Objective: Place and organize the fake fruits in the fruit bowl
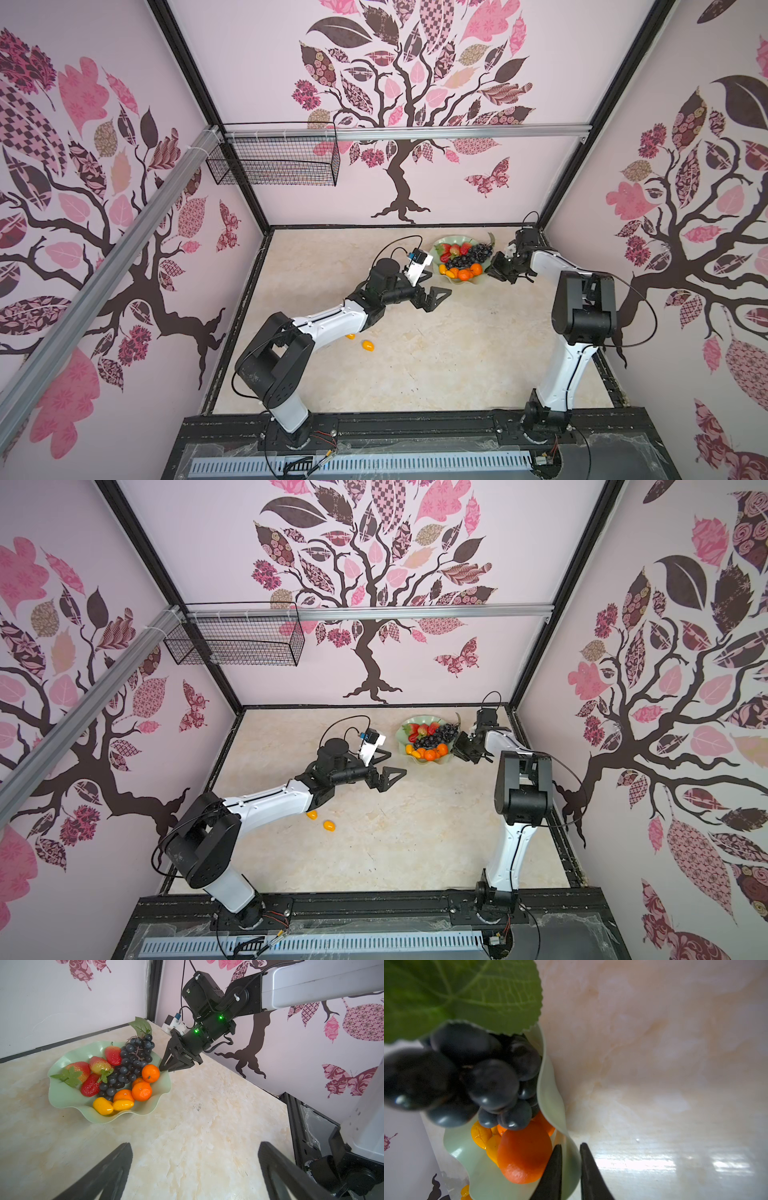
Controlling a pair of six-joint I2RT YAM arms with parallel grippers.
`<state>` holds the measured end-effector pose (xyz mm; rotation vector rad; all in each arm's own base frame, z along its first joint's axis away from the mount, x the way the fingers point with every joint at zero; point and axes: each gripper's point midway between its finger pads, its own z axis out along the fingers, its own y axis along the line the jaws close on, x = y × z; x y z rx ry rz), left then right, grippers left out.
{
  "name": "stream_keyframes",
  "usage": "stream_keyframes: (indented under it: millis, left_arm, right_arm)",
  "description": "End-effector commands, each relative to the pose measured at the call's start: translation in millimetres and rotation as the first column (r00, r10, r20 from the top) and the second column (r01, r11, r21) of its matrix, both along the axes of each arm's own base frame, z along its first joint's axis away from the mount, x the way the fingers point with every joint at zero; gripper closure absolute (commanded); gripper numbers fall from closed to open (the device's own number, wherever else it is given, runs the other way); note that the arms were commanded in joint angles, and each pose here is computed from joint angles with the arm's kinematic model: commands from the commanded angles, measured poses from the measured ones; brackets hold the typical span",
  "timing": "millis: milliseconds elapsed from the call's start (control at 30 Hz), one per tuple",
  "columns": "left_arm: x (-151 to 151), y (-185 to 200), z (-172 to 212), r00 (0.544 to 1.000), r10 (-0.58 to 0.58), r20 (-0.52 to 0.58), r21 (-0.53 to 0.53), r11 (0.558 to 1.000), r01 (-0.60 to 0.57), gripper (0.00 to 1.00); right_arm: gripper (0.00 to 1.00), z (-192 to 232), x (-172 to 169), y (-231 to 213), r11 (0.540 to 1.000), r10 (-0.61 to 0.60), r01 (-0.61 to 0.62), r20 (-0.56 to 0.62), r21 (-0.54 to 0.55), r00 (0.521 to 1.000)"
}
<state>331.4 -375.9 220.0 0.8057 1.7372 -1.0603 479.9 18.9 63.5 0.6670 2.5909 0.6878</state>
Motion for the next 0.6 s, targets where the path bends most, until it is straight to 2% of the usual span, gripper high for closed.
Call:
stream_keyframes:
  millis: [0, 367, 567]
  left_arm:
    - [9.4, 0.3, 13.8, 1.000, 0.012, 0.027, -0.017, 1.000, -0.012, 0.01]
    - [24.5, 16.1, 20.1, 0.998, 0.055, 0.017, -0.037, 0.998, -0.055, 0.01]
    - [36.8, 30.5, 23.6, 0.995, 0.094, 0.014, -0.045, 0.995, -0.093, 0.02]
  right_arm:
    - [0.82, -5.3, -7.9, 8.5, 0.999, 0.040, -0.040, -0.016, 0.018, 0.999]
    - [0.84, -3.9, -17.9, 49.1, 0.989, 0.144, -0.144, -0.028, -0.013, 0.989]
    - [0.84, -0.2, -32.5, 88.6, 0.973, 0.230, -0.230, -0.032, -0.010, 0.973]
